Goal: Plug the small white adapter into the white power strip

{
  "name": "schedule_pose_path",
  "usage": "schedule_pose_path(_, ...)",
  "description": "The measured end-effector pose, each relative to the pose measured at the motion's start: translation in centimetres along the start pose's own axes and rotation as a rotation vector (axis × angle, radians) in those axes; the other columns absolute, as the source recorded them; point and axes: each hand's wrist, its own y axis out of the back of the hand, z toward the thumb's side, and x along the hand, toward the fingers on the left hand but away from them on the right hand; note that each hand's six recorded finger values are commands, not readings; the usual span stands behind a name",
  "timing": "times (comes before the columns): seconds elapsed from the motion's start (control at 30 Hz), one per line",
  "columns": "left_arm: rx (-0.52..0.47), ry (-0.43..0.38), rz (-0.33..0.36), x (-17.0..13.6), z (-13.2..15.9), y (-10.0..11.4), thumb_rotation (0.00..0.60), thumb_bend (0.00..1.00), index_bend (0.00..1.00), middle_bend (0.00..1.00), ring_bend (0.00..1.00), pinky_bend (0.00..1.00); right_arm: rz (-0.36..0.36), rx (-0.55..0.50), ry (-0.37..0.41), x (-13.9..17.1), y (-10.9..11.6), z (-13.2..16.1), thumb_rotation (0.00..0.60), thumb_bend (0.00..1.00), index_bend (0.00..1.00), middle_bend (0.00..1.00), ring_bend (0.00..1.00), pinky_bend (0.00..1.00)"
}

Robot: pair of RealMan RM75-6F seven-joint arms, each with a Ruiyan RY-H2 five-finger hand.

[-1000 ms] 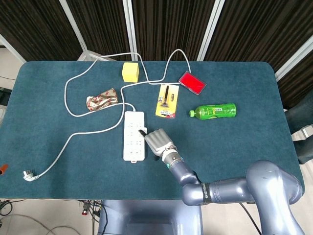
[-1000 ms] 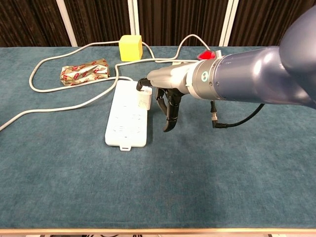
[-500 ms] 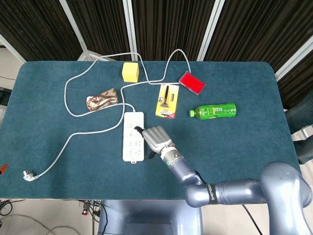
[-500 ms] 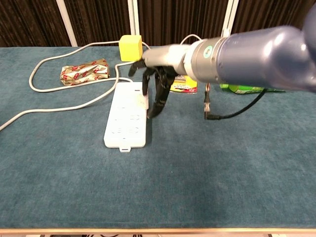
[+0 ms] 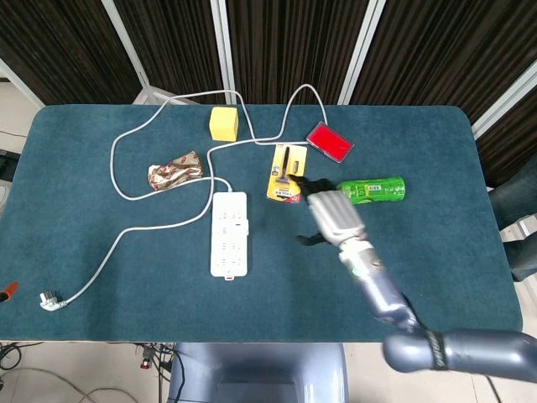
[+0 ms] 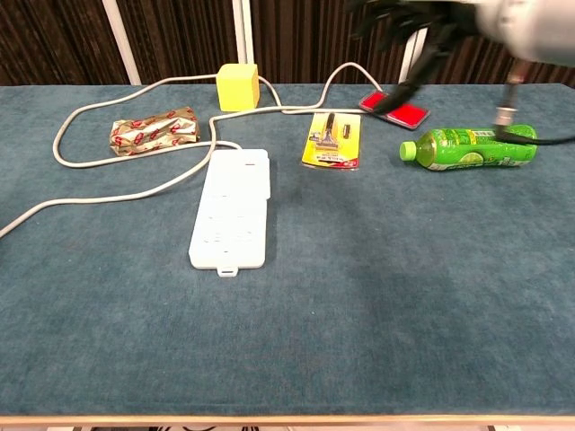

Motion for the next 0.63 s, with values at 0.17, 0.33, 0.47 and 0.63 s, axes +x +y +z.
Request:
schedule_pose_path(0.17,0.002,-0.01,0.008,-0.1,0.3,0.0,0.6,0.08,0.18,0.0,0.0,0.0,-0.118,0.089,-0.13,7.0,0.8,-7.6,0.6,0.21,0.04,0.14,0.19,0.13)
schedule_pose_path(0.33,0.005,-0.033,0.009,-0.1,0.8,-0.2,0.6,0.08,0.18,0.0,0.0,0.0,-0.283,0.175,-0.243,14.7,1.1,-13.3,0.6,0.21,0.04,0.14,0.18,0.13)
schedule_pose_path(0.47,0.01,-0.051,0.006,0.1,1.1,-0.6,0.6,0.08,0.18,0.0,0.0,0.0,-0.328,0.266,-0.267,19.0,0.2,-16.0,0.6,0.21,0.05,0.14,0.18,0.13)
schedule_pose_path(0.63,0.013,-0.056,-0.011,0.6,1.2,-1.2,0.6,0.08,0.18,0.0,0.0,0.0,-0.365,0.331,-0.256,22.5,-0.8,-17.1,0.6,0.21,0.07,0.14,0.18,0.13)
